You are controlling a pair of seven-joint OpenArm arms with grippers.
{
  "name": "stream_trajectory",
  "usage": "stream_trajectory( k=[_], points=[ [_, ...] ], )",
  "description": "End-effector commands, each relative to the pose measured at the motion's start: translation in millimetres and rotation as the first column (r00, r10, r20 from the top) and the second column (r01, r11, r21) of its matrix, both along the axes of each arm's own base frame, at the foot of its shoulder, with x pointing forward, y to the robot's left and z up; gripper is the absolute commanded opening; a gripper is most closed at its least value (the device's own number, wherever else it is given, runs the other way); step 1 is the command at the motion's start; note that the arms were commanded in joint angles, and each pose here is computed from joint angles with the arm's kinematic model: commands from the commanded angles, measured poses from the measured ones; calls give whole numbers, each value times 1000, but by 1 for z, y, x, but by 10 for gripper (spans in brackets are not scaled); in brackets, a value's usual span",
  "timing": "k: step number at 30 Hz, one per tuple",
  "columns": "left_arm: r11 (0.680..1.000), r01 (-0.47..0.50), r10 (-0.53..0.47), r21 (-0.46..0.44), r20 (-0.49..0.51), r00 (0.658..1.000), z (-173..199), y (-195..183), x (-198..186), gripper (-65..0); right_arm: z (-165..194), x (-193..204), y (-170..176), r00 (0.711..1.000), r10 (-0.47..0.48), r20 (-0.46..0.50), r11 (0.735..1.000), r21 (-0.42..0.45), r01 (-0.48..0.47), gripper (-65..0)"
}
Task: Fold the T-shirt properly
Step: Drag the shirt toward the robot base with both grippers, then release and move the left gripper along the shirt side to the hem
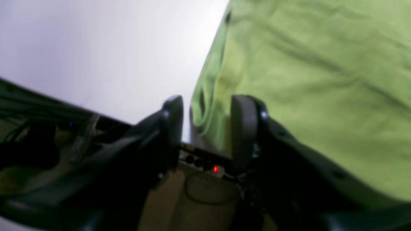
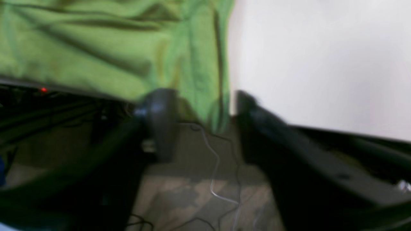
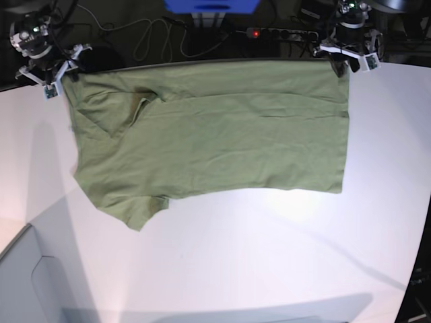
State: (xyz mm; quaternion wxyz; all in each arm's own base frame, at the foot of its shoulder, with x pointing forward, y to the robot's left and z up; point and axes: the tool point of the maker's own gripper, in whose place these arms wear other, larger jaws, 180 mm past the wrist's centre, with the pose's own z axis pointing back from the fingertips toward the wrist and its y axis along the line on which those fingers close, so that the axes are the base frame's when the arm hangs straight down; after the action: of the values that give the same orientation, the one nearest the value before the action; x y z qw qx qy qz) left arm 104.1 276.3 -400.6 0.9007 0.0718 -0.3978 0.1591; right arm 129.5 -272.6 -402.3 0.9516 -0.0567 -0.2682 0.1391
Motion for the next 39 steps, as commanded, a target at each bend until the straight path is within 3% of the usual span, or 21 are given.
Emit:
stream_trajectory(
  k=[1, 4, 10, 19, 27, 30, 39],
  points=[
    [1000, 9, -10, 27, 37, 999, 14, 4, 3, -379, 10, 6, 4, 999, 26, 39, 1000, 6, -26, -267],
    [998, -7, 2, 60, 87, 996, 34, 11, 10, -358, 25, 11, 2, 997, 22, 78, 1000, -20, -21, -207],
    [991, -34, 10, 129, 180, 984, 74, 26, 24, -309, 54, 25, 0, 985, 3, 171, 999, -54, 6, -206],
    [989, -54, -5, 138, 397, 918, 109, 47, 125, -285, 58, 41, 7, 978, 13, 208, 999, -40, -5, -206],
    [997, -80, 80, -14, 363, 928, 97, 61, 209, -285, 59, 41, 4, 978, 6, 209, 999, -47, 3, -206],
    [998, -53, 64, -42, 333, 941, 82, 60, 238, -286, 55, 36, 2, 984, -1, 178, 999, -53, 11, -206],
    [995, -7, 28, -99, 214, 977, 38, 53, 279, -287, 52, 34, 2, 988, -2, 157, 998, -54, 11, -206]
  ],
)
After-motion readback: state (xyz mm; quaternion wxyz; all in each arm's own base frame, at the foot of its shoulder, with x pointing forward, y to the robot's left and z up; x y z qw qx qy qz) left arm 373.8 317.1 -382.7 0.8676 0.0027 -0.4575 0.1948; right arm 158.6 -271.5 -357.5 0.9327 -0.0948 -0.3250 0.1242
